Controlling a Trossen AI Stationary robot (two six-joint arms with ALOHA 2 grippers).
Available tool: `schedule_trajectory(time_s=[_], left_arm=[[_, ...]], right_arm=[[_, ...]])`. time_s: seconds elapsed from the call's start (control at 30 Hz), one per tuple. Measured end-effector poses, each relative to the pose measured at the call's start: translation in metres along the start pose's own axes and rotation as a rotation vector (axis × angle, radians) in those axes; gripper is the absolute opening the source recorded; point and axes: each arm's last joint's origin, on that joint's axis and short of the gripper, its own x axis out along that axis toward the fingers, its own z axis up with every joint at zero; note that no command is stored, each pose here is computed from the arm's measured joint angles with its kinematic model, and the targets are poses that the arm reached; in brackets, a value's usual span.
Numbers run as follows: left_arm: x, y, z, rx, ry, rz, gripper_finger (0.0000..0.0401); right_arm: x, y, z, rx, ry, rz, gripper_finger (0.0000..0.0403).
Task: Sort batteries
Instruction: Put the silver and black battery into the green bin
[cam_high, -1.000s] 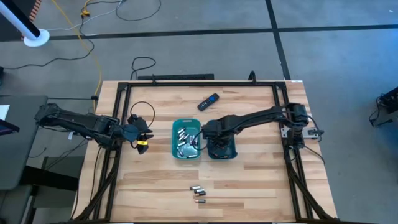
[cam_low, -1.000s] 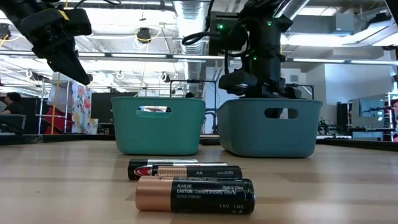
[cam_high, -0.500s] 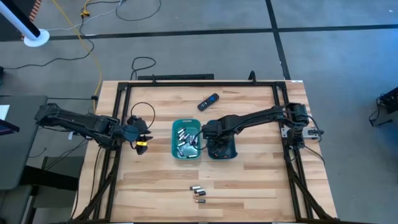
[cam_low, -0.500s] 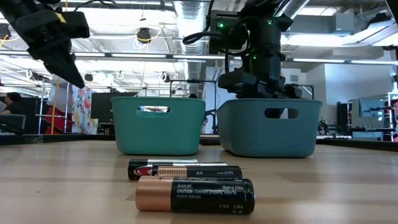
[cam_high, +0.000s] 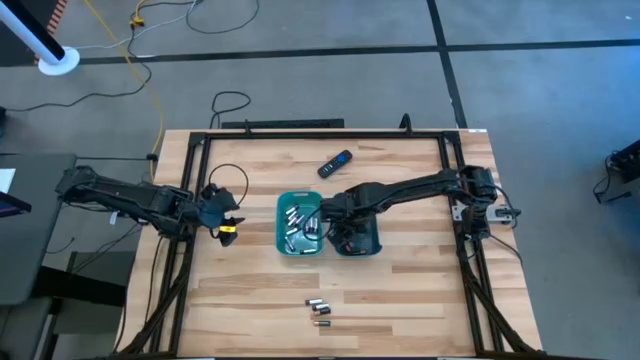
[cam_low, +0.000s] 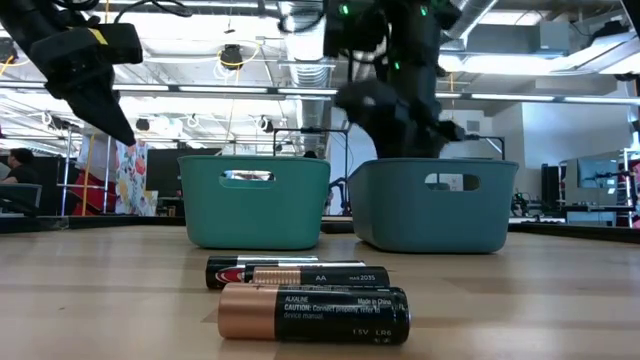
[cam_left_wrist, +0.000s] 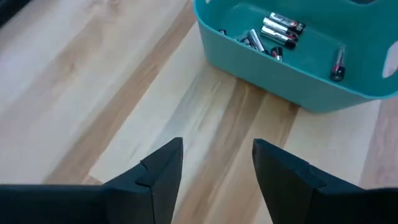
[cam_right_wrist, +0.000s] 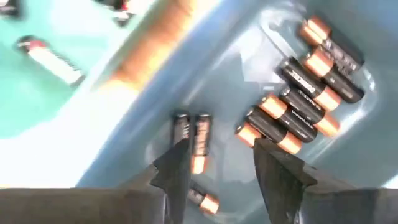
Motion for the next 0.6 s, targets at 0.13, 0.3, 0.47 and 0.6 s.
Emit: schedule_trajectory(time_s=[0.13,0.3,0.47,0.6], left_arm=[[-0.001,-0.002,-0.001,-0.071,0.008,-0.027,0.018],[0.0,-0.018,0.0,-0.143,0.035,-0.09,0.0178],[0.01,-0.048,0.003,-0.173,0.053,-0.142,0.0177],[0.022,-0.075,0.004,-0.215,0.101,-0.134,0.0177]], right_arm=[[-0.024,0.008,0.001,-0.091,-0.04,-0.001,0.0179],[-0.067,0.001,-0.016,-0.129,-0.201,-0.082,0.0173],[-0.109,-0.017,-0.043,-0.152,-0.34,-0.065,0.0173],[-0.127,-0.036,-0.077,-0.142,-0.402,-0.03,0.0172]])
